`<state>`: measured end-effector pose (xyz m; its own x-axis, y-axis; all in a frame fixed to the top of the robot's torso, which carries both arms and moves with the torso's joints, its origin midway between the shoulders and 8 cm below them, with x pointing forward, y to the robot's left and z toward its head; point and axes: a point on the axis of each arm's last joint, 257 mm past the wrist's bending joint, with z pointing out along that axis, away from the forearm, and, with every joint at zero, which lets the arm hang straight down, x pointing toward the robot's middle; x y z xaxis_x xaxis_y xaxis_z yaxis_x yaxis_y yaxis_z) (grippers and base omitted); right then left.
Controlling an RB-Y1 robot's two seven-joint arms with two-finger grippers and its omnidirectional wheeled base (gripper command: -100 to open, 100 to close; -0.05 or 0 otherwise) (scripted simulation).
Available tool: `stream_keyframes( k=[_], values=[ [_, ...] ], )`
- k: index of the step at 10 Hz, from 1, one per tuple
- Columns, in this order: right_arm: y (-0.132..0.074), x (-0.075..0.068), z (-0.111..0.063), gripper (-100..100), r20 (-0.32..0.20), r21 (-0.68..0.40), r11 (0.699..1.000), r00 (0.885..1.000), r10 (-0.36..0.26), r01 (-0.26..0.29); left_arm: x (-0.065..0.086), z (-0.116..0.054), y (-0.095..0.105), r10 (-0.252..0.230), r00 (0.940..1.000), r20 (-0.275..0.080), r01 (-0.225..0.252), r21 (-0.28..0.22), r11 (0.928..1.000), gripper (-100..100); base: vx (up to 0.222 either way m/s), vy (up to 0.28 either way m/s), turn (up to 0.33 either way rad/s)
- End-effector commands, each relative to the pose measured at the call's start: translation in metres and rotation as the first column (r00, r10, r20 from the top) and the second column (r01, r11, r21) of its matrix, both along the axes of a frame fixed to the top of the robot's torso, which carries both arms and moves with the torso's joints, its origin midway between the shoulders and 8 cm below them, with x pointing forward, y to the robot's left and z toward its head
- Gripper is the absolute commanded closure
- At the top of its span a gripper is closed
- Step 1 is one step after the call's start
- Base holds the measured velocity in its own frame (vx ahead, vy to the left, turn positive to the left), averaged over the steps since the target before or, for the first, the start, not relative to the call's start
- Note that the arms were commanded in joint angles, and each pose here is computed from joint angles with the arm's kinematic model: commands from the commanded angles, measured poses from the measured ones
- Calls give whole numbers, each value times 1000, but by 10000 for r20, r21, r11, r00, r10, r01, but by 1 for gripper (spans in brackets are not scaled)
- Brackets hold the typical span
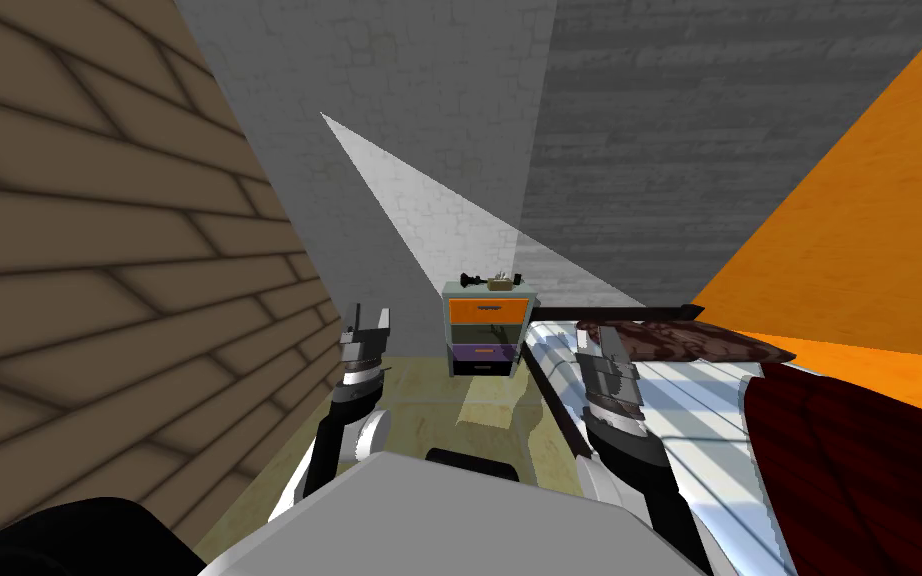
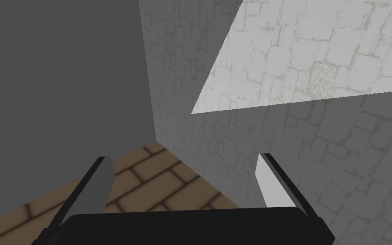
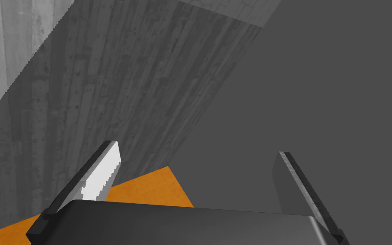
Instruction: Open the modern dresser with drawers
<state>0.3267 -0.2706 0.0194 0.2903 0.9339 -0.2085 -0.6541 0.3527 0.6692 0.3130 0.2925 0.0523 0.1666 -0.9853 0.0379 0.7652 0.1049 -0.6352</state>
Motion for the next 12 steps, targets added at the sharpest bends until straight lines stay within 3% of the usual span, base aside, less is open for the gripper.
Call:
stream_keyframes(
  k=[1, 9, 10, 12],
  values=[
    [0, 0, 0, 0, 0, 0, 10000, 10000, 0, 0, 0, 0, 0, 0, 10000, 0, 0, 0, 10000, 0, 0, 0, 0],
    [0, 0, 0, 0, 4, -1, 10000, 10000, 0, 0, 0, 0, 0, 0, 10000, 4, 0, 1, 10000, 0, 0, 0, 0],
    [3, 2, -3, -100, -137, -475, 9989, 9999, 49, -55, 0, 0, 0, 0, 10000, 4, 0, 1, 10000, 0, 15, 17, 4],
    [6, 6, -11, -100, -364, -1273, 9919, 9993, -31, -15, 0, 0, 0, 0, 10000, -3, 0, -1, 10000, 0, 33, 37, 4]
  ],
)
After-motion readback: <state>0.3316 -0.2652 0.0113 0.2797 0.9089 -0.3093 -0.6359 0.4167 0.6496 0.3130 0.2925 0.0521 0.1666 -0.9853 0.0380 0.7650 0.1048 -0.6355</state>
